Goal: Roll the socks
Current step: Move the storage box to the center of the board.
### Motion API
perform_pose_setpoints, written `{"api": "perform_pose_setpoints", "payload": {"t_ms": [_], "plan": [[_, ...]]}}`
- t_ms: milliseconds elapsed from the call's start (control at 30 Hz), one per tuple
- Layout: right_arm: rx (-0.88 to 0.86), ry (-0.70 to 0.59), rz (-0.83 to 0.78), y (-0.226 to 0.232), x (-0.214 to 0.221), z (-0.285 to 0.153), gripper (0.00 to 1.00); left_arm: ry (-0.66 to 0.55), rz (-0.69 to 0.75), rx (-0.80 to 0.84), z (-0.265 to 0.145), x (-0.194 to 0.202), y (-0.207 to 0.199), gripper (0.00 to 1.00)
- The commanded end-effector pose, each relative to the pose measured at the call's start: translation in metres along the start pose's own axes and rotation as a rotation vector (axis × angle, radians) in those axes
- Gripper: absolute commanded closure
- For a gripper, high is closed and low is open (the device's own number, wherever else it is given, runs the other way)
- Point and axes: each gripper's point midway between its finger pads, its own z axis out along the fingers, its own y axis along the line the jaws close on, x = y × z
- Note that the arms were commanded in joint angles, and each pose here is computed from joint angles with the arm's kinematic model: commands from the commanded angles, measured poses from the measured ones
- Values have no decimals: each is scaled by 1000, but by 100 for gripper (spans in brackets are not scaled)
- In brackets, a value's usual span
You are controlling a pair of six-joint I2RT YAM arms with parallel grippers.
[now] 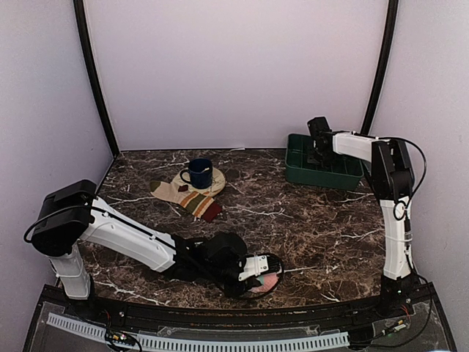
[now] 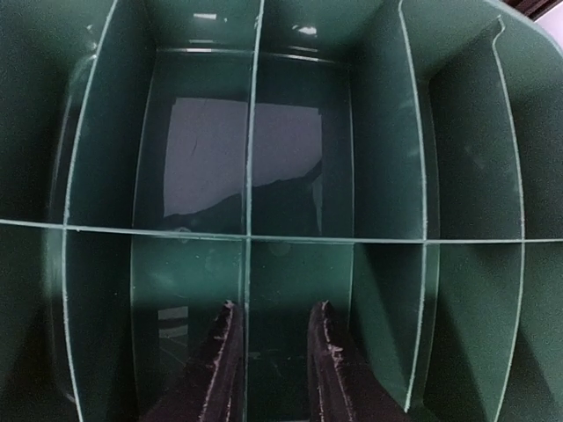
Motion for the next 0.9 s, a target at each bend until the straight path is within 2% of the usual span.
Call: {"api": "perform_pose_setpoints", "payload": {"t_ms": [0,100,333,633,867], "plan": [[-1,43,3,-1,12,12,78,317,-40,8,2,94,-2,100],[-7,66,-1,0,23,15,80,319,-46,5,2,95,-1,100],[-51,145,12,2,60,14,100,319,-69,-6,1,96,5,100],[-120,183,-18,28,108,-31,100,330,-84,6,-1,99,4,100],[-183,208,-22,61,165,-78,100,354,-119,8,-5,105,1,100]]}}
